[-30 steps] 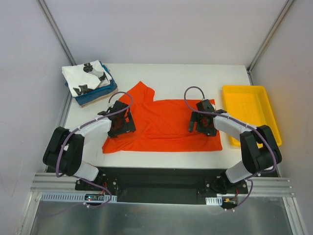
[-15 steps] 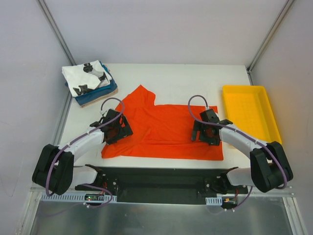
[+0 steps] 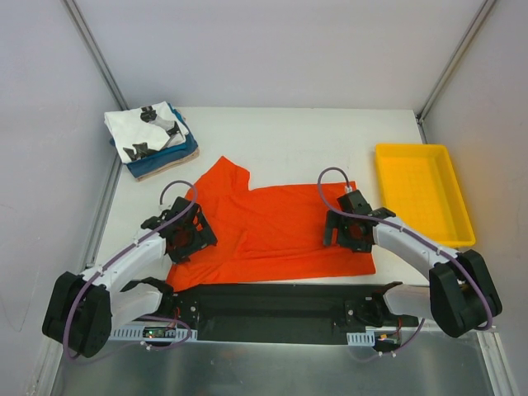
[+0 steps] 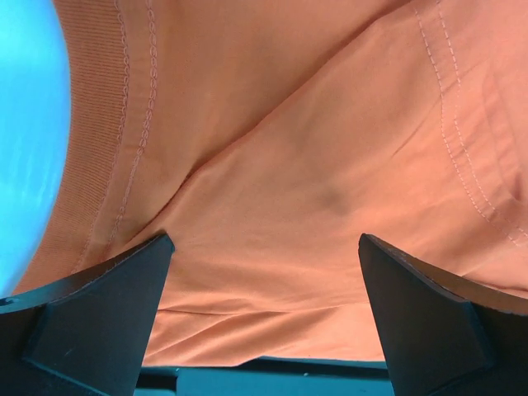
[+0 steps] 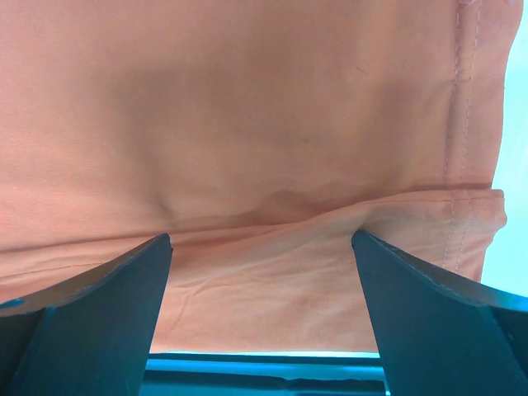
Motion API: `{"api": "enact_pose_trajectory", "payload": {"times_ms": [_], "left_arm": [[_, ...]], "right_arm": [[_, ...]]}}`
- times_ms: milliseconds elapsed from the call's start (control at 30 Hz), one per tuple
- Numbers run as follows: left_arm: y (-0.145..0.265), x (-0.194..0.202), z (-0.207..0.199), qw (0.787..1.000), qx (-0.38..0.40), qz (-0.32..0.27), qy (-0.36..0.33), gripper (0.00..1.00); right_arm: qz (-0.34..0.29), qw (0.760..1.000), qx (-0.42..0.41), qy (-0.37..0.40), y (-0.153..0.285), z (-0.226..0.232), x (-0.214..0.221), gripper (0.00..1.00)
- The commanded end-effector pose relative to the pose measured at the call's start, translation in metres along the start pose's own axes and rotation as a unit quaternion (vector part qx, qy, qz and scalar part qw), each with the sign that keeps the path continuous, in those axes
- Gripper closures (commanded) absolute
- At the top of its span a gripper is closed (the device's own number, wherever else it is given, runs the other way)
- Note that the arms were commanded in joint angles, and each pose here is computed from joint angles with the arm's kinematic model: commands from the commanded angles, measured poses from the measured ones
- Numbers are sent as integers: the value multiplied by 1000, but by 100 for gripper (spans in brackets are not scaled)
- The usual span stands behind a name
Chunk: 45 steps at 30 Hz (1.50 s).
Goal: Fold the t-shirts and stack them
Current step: Fold the tshirt
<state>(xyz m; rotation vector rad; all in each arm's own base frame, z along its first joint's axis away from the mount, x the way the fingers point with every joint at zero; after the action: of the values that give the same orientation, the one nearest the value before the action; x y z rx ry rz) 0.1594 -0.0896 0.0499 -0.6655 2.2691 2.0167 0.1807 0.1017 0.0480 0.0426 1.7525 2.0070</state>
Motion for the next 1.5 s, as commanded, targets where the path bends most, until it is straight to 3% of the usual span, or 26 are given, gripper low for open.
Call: {"api": "enact_pose_trajectory", "payload": {"times_ms": [0,100,300,433,567,700,900,933,1100,1133,1300,1467], "left_arm": [[2,27,26,998,-51,48,6,1],[3,22,23,998,-51,46,-3,1],[26,-16,3,999,-25,-12,-23,1],[58,-64,-25,996,7,-79,-40,1],[70,-114,-46,991,-15,-118,-62,1],[83,-179,-84,983,-16,-156,-97,1],[49,-258,-119,972,-64,-168,-155,1],[23,-261,-121,972,-74,-141,-173,1],[-12,-314,-129,970,-87,-147,-175,17],[-31,-315,-128,971,-91,-130,-182,19],[-55,-333,-131,971,-91,-128,-182,25],[-86,-320,-125,977,-86,-88,-173,32]], "right_arm": [[6,1000,-4,5,4,1,4,3],[5,1000,-6,13,6,5,2,3],[-30,999,-14,18,28,14,-17,3],[-82,996,-17,6,54,20,-41,3],[-156,987,37,-27,77,11,-70,3],[-175,983,27,-40,90,23,-90,3],[-172,984,29,-35,89,30,-106,3],[-168,985,33,-30,86,28,-105,3],[-146,987,53,-28,70,19,-100,3],[-141,988,58,-30,67,17,-99,3],[-128,989,59,-34,58,12,-98,3],[-123,990,58,-34,55,12,-98,3]]}}
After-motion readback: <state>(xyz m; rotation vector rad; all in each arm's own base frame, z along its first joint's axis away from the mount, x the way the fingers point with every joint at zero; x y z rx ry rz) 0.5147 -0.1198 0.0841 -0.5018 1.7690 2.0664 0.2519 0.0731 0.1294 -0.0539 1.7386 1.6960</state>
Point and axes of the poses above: each gripper's point midway between its finger pads, its own y axis back along the fingers, its own z axis along the line the jaws close on, x = y × z, the point moved 3 cm from there along y, back along the fingers, and after that the axes turned 14 degrees about -y, right-handed, at the moved point
